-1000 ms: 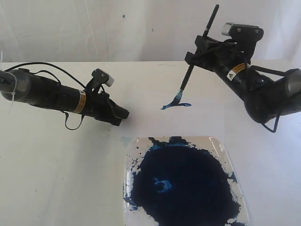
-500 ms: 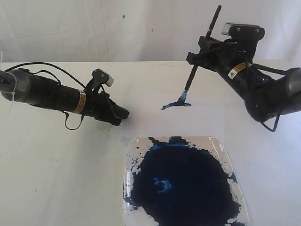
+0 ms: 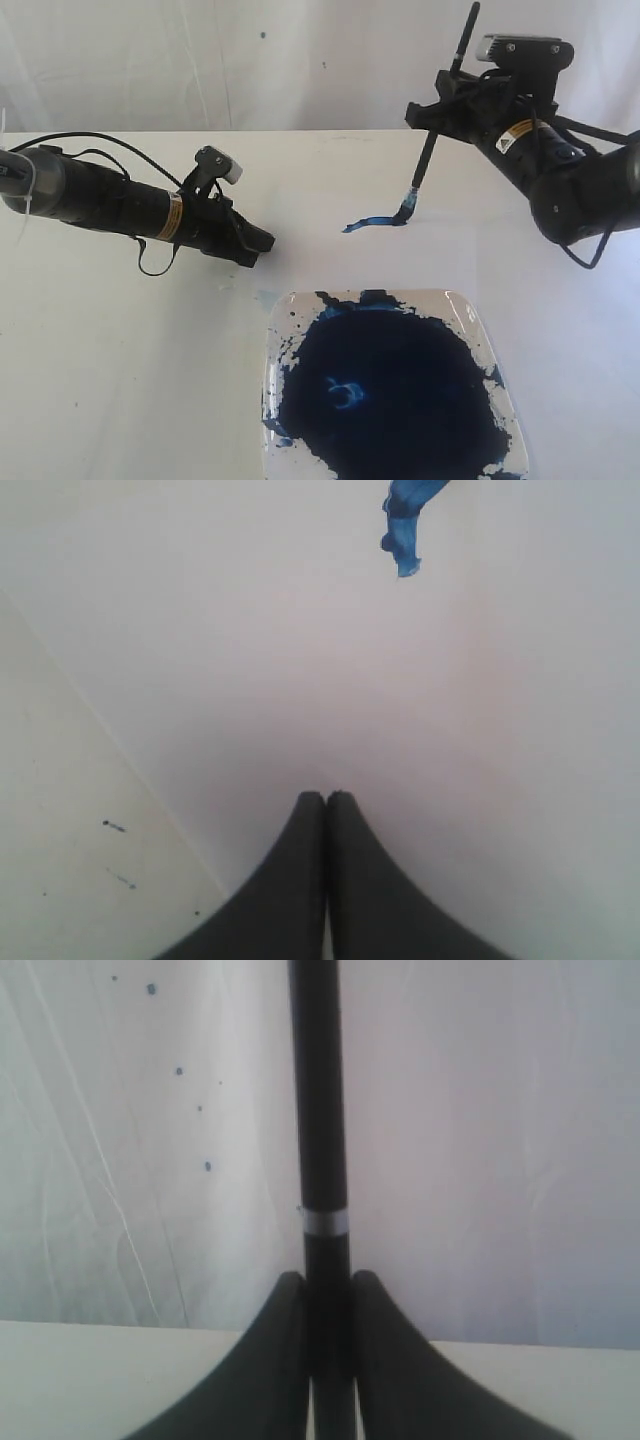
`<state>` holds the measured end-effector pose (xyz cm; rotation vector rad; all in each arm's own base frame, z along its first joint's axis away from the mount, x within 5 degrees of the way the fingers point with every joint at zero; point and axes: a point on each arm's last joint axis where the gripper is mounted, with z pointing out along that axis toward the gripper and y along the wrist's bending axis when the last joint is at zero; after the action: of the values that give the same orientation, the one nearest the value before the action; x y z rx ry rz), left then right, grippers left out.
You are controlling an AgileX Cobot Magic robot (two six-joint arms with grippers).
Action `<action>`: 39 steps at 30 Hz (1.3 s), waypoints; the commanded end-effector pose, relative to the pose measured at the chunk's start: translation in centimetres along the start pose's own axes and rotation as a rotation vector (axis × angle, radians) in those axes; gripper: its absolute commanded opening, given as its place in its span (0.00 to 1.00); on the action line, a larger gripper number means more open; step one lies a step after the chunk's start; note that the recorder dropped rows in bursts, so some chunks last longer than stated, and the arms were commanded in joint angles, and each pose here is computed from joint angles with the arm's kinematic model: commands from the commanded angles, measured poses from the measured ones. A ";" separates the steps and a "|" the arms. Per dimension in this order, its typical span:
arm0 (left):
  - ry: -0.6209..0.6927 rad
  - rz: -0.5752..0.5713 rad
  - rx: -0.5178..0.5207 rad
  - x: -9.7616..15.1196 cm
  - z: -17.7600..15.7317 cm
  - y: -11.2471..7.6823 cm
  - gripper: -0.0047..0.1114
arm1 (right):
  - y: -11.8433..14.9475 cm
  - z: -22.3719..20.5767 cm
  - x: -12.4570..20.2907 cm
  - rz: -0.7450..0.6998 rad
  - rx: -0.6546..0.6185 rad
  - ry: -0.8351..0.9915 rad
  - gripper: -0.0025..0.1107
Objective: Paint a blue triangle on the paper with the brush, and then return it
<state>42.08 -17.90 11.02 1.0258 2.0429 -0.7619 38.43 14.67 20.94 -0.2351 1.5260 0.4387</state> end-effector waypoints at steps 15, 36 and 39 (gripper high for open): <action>0.017 0.013 -0.006 0.2 0.2 -0.1 0.04 | 4.8 -2.2 -5.1 -0.015 -0.254 -0.067 0.02; 0.017 0.013 -0.006 0.2 0.2 -0.1 0.04 | 8.8 0.3 -1.9 0.041 0.106 -0.005 0.02; 0.017 0.013 -0.006 0.2 0.2 -0.1 0.04 | 8.9 0.7 -1.7 0.040 0.107 -0.013 0.02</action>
<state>42.08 -17.90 11.02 1.0258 2.0429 -0.7619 35.16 22.67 23.40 -0.1259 1.5697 0.3960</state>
